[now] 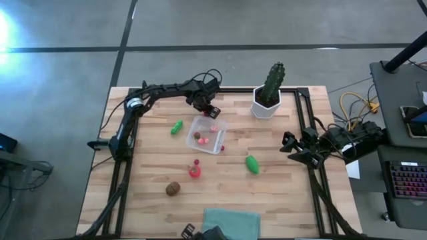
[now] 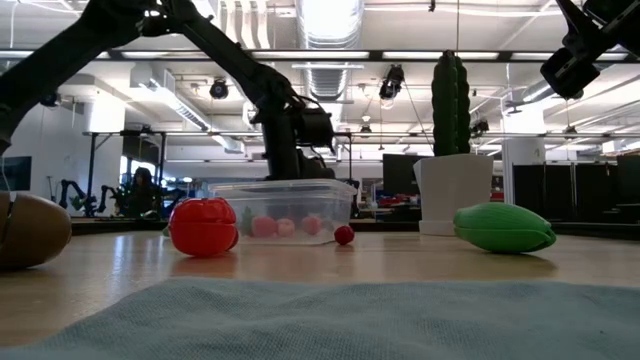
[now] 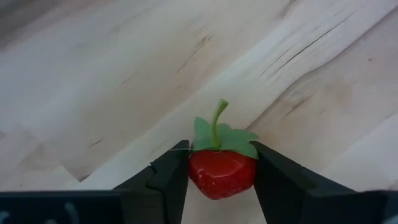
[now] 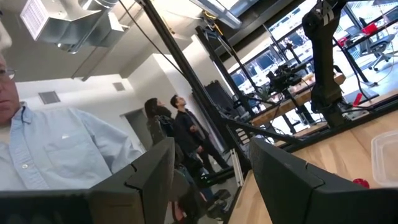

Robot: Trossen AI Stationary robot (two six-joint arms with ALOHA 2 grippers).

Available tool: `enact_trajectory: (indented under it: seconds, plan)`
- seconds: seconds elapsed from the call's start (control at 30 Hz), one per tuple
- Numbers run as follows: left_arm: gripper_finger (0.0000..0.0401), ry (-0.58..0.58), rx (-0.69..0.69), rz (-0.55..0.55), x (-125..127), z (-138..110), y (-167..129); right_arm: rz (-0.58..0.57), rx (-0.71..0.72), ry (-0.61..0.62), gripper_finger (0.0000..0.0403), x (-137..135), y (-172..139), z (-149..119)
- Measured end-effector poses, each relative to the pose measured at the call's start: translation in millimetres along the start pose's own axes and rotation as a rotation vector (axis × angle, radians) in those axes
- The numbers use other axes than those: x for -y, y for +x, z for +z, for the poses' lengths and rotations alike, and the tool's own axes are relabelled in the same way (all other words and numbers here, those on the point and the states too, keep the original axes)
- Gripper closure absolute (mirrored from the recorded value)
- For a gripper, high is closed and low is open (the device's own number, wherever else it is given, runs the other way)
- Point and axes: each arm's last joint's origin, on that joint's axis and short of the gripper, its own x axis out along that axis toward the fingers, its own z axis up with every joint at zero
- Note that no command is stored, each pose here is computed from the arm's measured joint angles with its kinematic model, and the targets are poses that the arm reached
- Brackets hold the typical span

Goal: Pick and placing Produce into tupperware
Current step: Put the red strawberry into the transparent bin

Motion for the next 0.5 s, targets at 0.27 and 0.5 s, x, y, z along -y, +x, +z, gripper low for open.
enact_trajectory:
  seconds: [0.27,0.5]
  plan:
    - [0.0275,0.027,0.121,-0.039,3,7,-60,-0.004,-0.005,0.0,0.0202,0,0,-1]
    - [0.0262,0.191,0.136,-0.106,12,-22,-134,-0.008,-0.012,0.004,0.0202,1,0,-1]
